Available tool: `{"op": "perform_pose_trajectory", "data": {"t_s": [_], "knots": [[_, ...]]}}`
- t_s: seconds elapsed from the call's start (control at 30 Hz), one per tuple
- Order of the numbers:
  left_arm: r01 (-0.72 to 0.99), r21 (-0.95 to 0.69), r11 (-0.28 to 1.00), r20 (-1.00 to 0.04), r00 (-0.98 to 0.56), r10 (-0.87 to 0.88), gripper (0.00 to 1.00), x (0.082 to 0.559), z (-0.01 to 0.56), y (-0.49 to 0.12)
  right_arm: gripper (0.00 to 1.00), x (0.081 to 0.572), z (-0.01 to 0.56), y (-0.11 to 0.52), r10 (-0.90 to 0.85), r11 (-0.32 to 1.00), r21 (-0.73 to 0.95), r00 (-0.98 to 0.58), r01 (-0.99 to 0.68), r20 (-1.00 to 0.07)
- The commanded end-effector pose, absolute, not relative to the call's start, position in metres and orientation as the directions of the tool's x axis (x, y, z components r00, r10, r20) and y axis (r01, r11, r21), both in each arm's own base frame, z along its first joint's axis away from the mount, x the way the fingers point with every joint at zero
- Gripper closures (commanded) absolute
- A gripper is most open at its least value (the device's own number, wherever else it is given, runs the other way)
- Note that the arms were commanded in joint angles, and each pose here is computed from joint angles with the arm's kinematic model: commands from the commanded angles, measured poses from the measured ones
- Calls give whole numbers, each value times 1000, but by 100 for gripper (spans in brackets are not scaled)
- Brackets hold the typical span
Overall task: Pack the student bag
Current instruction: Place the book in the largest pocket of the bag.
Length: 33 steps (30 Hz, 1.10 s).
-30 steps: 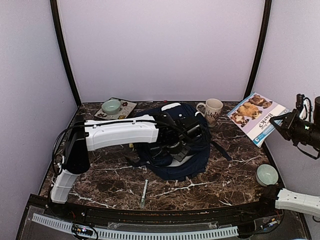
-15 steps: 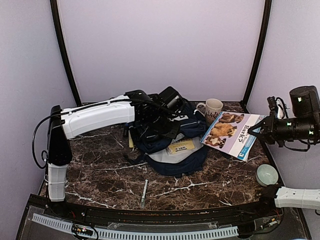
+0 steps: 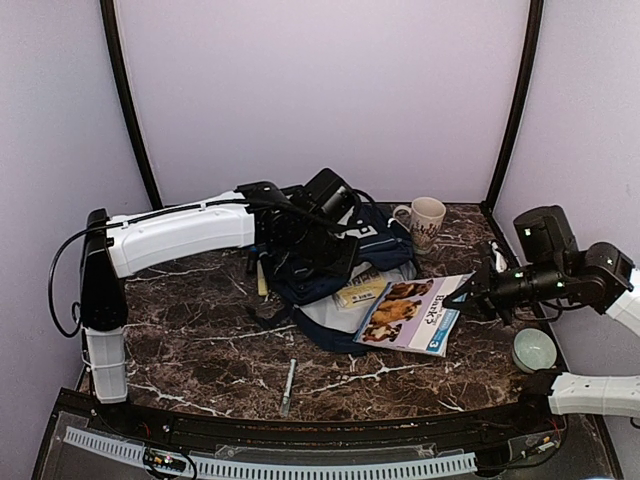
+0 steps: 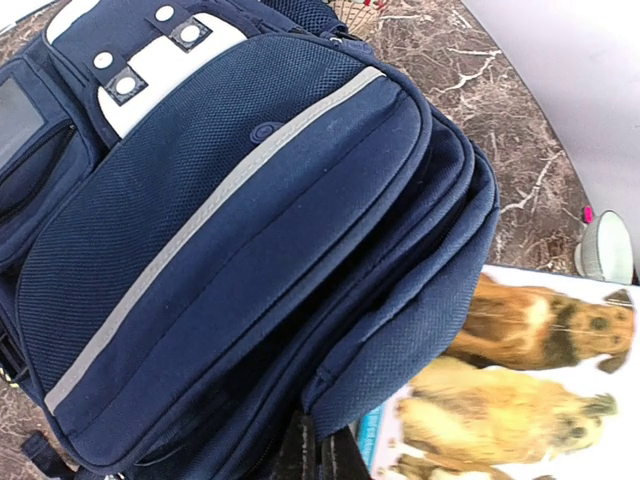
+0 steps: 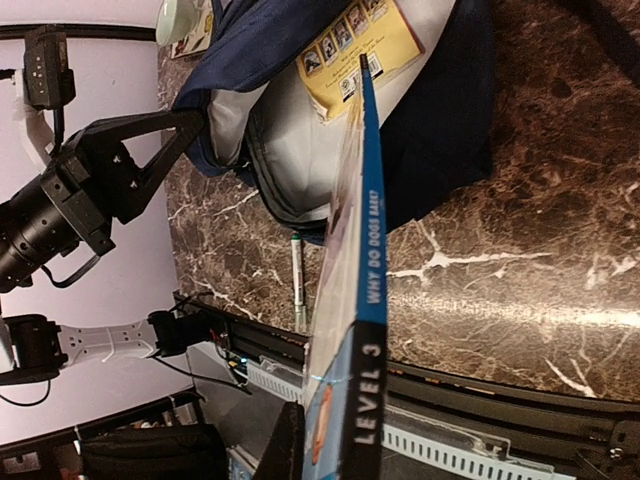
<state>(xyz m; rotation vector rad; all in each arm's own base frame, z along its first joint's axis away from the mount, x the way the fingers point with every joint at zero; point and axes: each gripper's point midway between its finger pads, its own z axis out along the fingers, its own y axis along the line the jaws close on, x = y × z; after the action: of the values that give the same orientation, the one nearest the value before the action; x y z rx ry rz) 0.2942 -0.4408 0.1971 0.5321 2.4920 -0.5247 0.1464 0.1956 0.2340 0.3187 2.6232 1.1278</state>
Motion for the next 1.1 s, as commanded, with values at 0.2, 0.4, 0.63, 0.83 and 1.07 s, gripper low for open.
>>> {"op": "perform_pose_trajectory", "data": {"t_s": [0.2, 0.4, 0.63, 0.83, 1.07], "knots": [[529, -402, 747, -658, -735, 166, 100, 281, 263, -446, 100, 176, 265, 225, 377, 372, 928, -913, -7, -158], [560, -435, 705, -660, -731, 173, 100, 263, 269, -446, 100, 200, 265, 218, 455, 279, 960, -883, 19, -115], [600, -449, 662, -671, -716, 193, 100, 243, 276, -454, 100, 221, 255, 209, 503, 296, 955, -853, 23, -136], [619, -480, 621, -668, -717, 199, 100, 235, 278, -469, 100, 225, 237, 204, 543, 269, 963, -829, 20, -135], [634, -502, 588, -663, -719, 208, 100, 233, 280, -483, 100, 231, 225, 193, 611, 261, 965, -775, 1, -164]]}}
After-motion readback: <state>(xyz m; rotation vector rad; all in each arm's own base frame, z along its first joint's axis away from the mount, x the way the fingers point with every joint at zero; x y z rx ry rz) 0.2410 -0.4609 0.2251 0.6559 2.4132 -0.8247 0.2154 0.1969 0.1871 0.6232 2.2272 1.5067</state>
